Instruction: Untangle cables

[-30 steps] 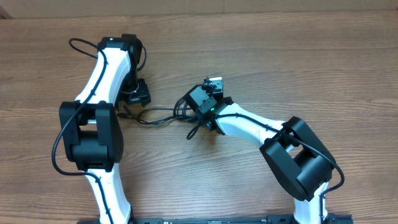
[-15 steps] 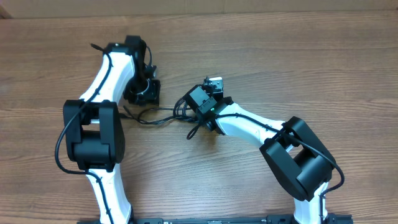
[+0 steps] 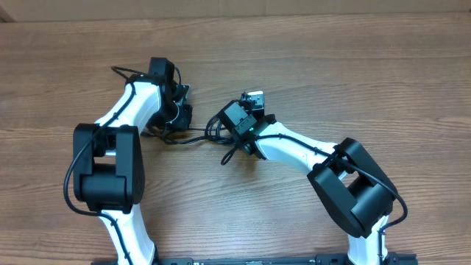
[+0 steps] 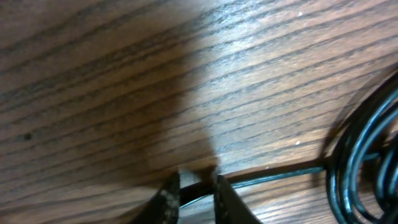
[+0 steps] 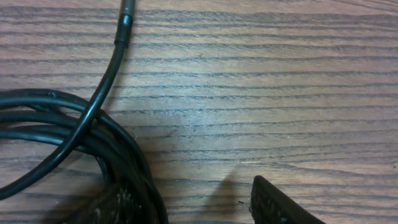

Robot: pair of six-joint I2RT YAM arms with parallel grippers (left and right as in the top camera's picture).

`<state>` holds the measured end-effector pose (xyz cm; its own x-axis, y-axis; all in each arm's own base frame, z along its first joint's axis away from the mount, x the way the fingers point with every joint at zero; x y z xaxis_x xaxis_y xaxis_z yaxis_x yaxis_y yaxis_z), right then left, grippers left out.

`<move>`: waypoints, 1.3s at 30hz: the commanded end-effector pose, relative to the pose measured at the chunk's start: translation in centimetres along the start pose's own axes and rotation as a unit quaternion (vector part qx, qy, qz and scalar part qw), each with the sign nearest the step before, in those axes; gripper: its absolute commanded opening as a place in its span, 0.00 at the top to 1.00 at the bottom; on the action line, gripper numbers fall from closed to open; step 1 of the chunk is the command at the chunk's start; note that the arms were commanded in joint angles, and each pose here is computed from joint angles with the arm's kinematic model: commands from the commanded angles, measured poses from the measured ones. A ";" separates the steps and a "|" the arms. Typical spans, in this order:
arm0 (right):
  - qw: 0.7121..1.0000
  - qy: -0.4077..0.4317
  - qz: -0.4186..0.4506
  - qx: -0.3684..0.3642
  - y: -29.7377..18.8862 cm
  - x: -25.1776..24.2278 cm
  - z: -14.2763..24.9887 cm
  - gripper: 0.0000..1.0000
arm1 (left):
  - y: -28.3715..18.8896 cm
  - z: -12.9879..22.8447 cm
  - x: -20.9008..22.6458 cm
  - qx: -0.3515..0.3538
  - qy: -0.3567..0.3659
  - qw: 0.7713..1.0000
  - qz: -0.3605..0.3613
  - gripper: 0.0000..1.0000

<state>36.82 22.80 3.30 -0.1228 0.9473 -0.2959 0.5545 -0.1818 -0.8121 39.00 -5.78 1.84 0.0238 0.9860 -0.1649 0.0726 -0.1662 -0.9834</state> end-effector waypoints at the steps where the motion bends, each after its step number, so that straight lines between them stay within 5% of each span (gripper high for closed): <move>1: 1.000 0.007 0.007 -0.006 -0.1 -0.5 -0.4 0.42 | 4.3 3.5 1.7 0.059 0.010 0.998 -0.037 0.91; 11: 1.000 0.007 0.006 -0.006 -0.1 -0.4 -0.4 0.42 | 4.0 4.3 1.5 0.080 0.008 0.996 -0.032 0.86; 15: 1.000 0.007 -0.006 0.000 -0.5 -0.2 -0.5 0.42 | 2.8 4.1 -0.6 0.092 0.047 0.994 0.032 0.81; 22: 0.988 0.016 -0.148 0.050 -2.9 1.9 -1.6 0.28 | 2.3 4.4 -1.9 0.105 0.059 0.991 0.060 0.68; 33: 0.954 0.060 -0.247 0.156 -1.5 1.2 0.9 0.27 | 2.6 5.5 -3.3 0.125 0.126 0.984 0.031 0.76; 39: 0.941 0.006 -0.302 0.155 -2.2 2.4 1.3 0.26 | 2.7 6.3 -3.6 0.138 0.138 0.981 0.009 0.73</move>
<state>34.68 23.38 2.96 -0.2333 0.9530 0.1930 0.1543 0.2323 -0.9603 34.76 -10.13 1.88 0.2670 0.9356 -0.2309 -0.1151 -0.2069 -0.9716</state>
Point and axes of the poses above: each gripper's point midway between its finger pads, its own y axis out along the fingers, its own x axis along the line the jaws close on, z = x × y, the point moved 2 cm from there along -y, back along the fingers, and after that the axes turned 8 degrees about -y, right-handed, at the moved point
